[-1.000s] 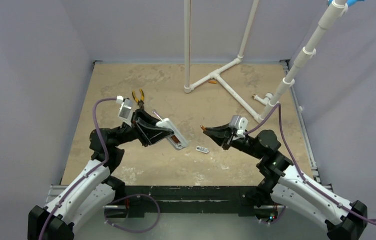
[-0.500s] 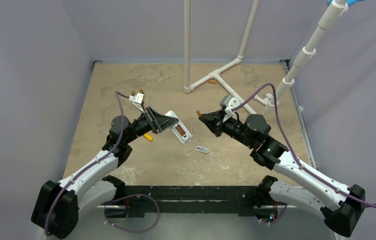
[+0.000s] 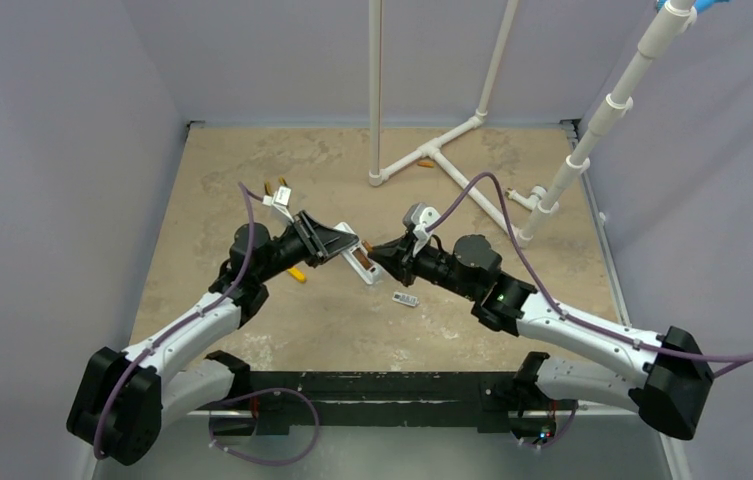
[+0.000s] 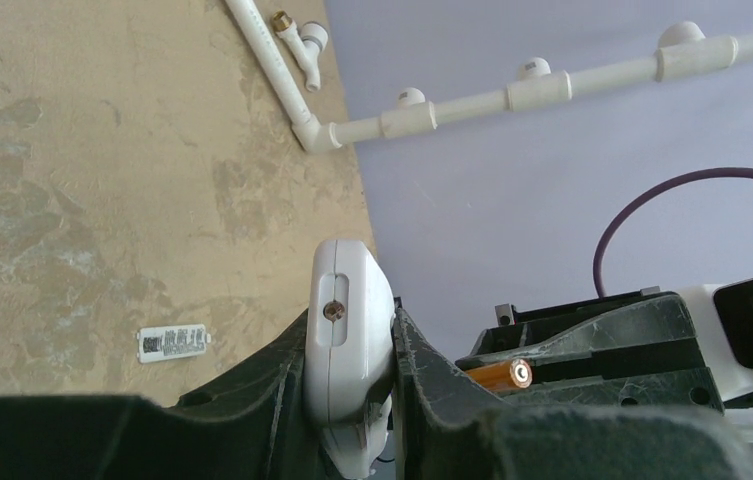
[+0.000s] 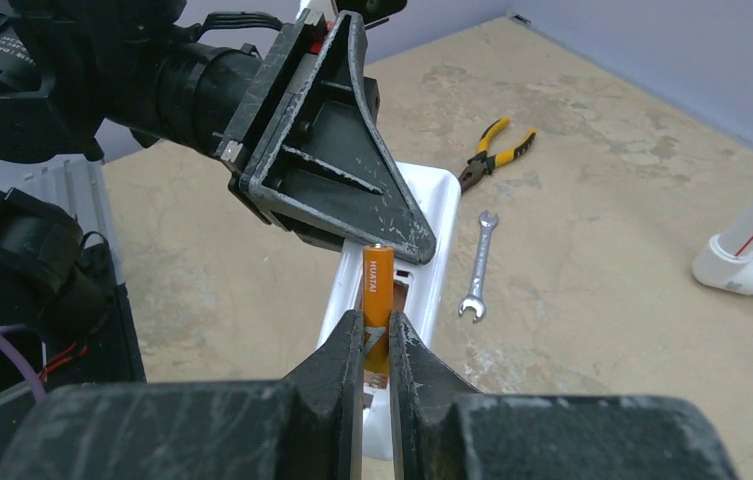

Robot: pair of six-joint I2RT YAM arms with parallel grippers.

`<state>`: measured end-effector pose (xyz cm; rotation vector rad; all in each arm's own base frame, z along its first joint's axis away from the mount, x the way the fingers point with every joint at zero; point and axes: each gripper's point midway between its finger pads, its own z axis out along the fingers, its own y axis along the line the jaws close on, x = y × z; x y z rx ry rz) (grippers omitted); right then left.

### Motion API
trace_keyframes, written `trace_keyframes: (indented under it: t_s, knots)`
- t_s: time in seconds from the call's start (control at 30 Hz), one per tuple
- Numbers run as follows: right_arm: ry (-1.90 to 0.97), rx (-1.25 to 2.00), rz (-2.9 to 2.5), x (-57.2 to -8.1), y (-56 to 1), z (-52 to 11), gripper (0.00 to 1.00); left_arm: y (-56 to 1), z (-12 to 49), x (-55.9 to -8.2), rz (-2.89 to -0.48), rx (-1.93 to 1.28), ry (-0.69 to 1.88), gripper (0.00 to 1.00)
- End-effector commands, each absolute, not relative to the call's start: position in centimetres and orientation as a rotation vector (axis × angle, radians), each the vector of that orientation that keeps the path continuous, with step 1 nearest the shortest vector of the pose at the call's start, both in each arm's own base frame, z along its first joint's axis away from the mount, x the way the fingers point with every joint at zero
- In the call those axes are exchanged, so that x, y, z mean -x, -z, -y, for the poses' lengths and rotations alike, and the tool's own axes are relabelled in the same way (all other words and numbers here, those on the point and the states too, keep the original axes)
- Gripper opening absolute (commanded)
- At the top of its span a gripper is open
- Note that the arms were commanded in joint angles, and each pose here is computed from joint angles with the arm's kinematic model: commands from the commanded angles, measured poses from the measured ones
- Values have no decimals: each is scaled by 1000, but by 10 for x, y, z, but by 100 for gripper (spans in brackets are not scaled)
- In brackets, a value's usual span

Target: Load the batteries into the remote control

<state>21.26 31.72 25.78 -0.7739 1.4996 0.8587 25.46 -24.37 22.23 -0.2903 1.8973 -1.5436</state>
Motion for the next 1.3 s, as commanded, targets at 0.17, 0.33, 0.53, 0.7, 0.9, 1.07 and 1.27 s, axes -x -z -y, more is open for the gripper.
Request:
trace_keyframes:
  t_s: [0.17, 0.33, 0.53, 0.7, 0.9, 1.07, 1.27]
  knots:
    - [-918, 709, -1432, -219, -263, -336, 0, -236, 245, -261, -1842, 356, 1594, 0]
    - [-904, 702, -1447, -223, -255, -338, 0, -235, 245, -258, -1842, 356, 1608, 0]
    - [-888, 696, -1469, -224, -247, -337, 1, -237, 243, -254, -1831, 355, 1607, 0]
    - [-861, 712, -1483, -224, -241, -333, 4, -240, 241, -252, -1806, 356, 1613, 0]
    - [-871, 725, -1493, -223, -236, -336, 5, -241, 241, -252, -1806, 352, 1617, 0]
    - [-846, 740, -1499, -224, -232, -335, 8, -243, 241, -252, -1801, 344, 1620, 0]
    - [-797, 759, -1508, -228, -227, -331, 16, -239, 242, -252, -1813, 343, 1621, 0]
